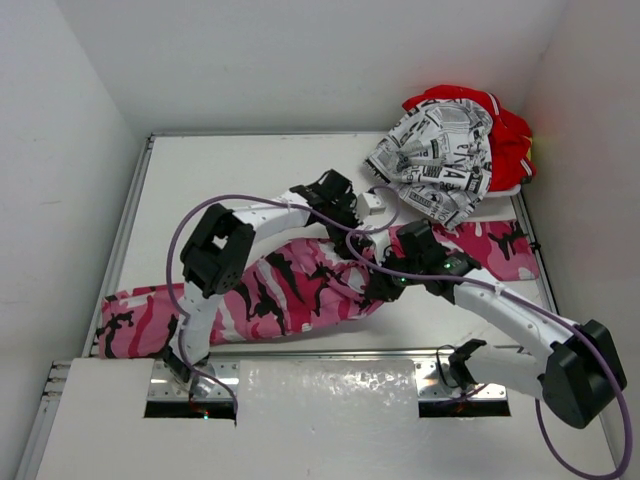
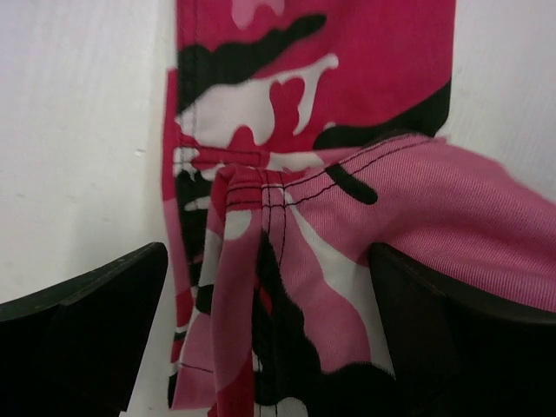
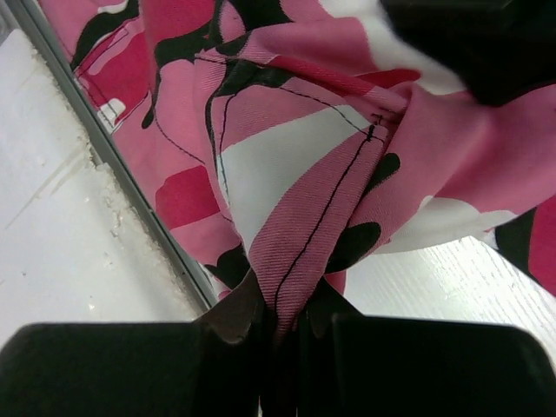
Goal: Fold and stack the trousers
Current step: Move the trousers to the center of the board
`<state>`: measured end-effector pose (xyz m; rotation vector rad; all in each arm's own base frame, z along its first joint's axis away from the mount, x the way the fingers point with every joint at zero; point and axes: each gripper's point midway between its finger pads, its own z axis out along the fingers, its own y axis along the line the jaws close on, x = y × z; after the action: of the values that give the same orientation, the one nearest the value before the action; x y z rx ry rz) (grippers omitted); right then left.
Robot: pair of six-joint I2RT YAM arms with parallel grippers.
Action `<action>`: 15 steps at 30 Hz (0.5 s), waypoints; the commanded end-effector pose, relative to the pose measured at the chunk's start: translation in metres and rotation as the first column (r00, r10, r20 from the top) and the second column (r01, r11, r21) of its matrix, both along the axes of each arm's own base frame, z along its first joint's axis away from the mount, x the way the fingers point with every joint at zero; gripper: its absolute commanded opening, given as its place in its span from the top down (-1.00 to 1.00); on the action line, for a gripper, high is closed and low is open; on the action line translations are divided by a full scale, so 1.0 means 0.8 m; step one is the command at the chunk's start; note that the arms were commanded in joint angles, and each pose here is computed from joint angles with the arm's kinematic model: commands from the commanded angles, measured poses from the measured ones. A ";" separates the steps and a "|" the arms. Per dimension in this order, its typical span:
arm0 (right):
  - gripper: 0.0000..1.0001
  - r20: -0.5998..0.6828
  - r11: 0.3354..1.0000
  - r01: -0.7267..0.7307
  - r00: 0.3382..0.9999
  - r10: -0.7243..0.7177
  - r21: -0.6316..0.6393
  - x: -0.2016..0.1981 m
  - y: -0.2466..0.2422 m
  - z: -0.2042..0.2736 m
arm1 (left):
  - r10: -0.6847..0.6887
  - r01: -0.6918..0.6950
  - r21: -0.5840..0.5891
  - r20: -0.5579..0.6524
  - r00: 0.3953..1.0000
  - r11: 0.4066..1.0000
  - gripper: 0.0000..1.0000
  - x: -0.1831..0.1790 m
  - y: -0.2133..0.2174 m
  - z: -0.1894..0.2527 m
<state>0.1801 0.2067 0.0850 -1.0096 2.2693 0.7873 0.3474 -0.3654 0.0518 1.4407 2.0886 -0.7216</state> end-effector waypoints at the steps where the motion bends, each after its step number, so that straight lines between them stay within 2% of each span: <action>1: 0.96 0.066 1.000 0.017 0.998 -0.018 0.012 0.020 0.005 0.016 | -0.065 0.063 0.038 0.053 0.996 0.997 -0.99 -0.010 -0.012 0.000; 3: 0.98 0.071 1.000 0.016 0.997 -0.017 0.011 0.021 0.006 0.018 | -0.054 0.038 0.152 0.104 0.993 0.988 -0.99 -0.009 0.000 -0.032; 5: 0.99 0.083 1.000 0.017 0.996 -0.018 0.013 0.025 0.007 0.020 | -0.052 0.031 0.207 0.098 0.994 0.978 -0.99 -0.011 0.010 -0.056; 7: 1.00 0.095 1.000 0.018 0.995 -0.019 0.012 0.029 0.008 0.023 | -0.031 0.010 0.221 0.090 0.995 0.975 -0.89 -0.011 0.013 -0.064; 8: 1.00 0.100 1.000 0.016 0.995 -0.017 0.011 0.031 0.008 0.024 | -0.034 0.016 0.232 0.072 0.997 0.973 -0.74 -0.016 0.016 -0.068; 9: 1.00 0.107 1.000 0.013 0.994 -0.014 0.013 0.033 0.010 0.030 | -0.051 0.039 0.237 0.045 0.998 0.971 -0.20 -0.023 0.018 -0.073; 10: 1.00 0.110 1.000 0.007 0.994 -0.007 0.006 0.036 0.011 0.031 | -0.066 0.062 0.262 0.004 0.998 0.963 0.02 -0.036 0.027 -0.075; 11: 0.99 0.119 1.000 0.006 0.993 -0.006 0.006 0.041 0.013 0.039 | -0.083 0.085 0.258 -0.016 0.996 0.962 0.45 -0.041 0.033 -0.071; 13: 0.99 0.109 1.000 0.006 0.994 -0.005 -0.001 0.046 0.017 0.040 | -0.049 0.066 0.287 -0.066 0.997 0.956 0.91 -0.049 0.061 -0.074; 14: 1.00 0.135 1.000 -0.019 0.991 0.017 0.010 0.053 0.023 0.051 | 0.017 -0.001 0.272 -0.057 0.998 0.962 1.00 -0.033 0.085 -0.058; 15: 0.99 0.137 0.999 -0.035 0.990 0.032 0.013 0.056 0.027 0.053 | 0.076 -0.055 0.264 -0.070 0.995 0.963 1.00 -0.027 0.105 -0.051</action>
<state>0.1992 0.2090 0.0910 -1.0373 2.2806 0.7163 0.3361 -0.3474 0.0169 1.5490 2.1465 -0.5385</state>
